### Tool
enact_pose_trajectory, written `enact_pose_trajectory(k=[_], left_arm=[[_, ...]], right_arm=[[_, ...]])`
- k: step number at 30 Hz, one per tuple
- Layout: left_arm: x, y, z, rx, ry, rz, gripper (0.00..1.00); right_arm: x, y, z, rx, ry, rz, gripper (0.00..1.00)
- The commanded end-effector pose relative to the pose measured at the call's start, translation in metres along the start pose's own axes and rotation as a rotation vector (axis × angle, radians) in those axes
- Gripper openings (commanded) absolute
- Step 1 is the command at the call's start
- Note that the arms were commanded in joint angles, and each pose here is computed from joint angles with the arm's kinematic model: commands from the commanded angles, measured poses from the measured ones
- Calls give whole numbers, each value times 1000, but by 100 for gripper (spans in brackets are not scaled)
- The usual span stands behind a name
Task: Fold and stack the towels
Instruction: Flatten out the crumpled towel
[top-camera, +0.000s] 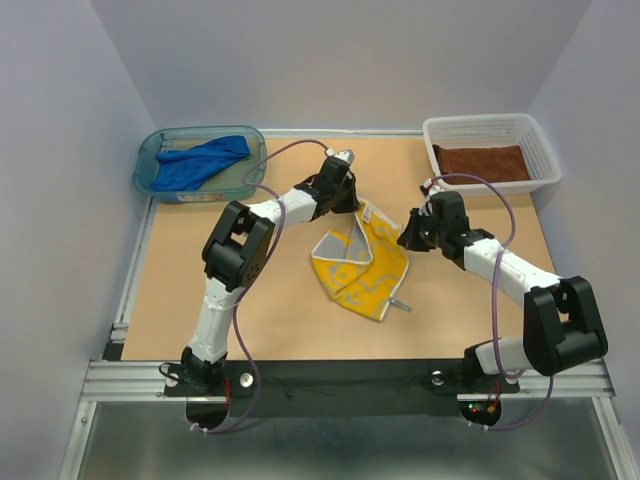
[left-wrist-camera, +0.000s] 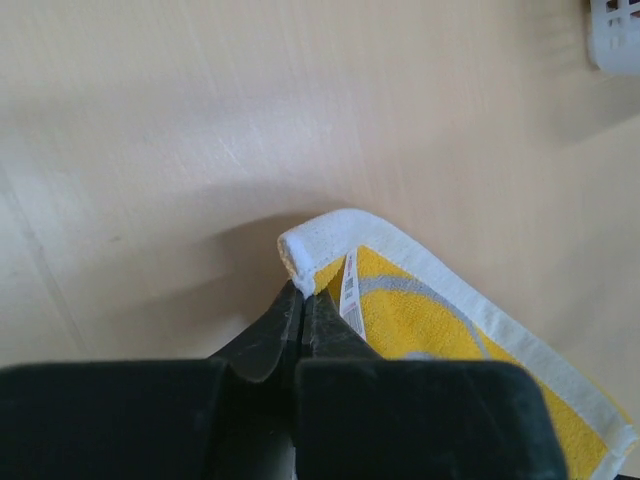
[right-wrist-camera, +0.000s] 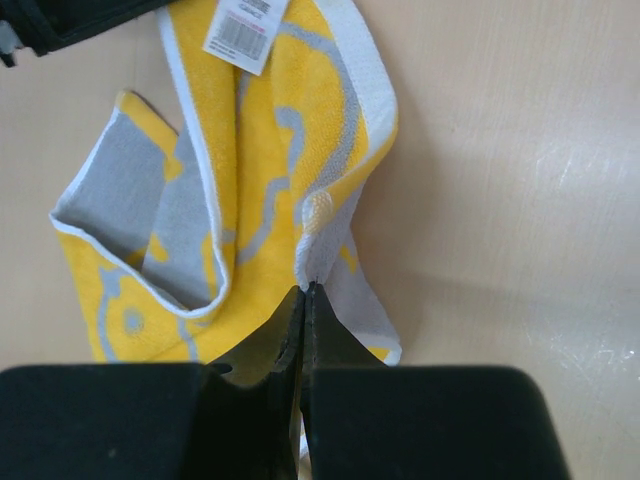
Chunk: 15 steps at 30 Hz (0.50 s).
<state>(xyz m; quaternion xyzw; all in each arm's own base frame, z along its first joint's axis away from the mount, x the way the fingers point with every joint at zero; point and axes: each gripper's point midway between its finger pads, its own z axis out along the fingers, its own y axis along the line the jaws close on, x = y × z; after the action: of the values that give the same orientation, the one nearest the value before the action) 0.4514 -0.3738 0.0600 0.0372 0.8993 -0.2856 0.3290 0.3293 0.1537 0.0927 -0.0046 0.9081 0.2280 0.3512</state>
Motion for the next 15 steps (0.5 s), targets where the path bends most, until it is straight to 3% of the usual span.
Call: enact_pose_trajectory(k=[1,8,15], left_arm=[[-86,-28,-72,7,-259,136,0],[-183,-49,-202,-111,-540,328,0],[-232,-89,-328,-80,-768,435,0]], right_arm=[[-40,5,-12,38,-94,-58,1],[-146,35,-60,67,-330,-125,1],[-266,81,-148,68,-651,-234,1]])
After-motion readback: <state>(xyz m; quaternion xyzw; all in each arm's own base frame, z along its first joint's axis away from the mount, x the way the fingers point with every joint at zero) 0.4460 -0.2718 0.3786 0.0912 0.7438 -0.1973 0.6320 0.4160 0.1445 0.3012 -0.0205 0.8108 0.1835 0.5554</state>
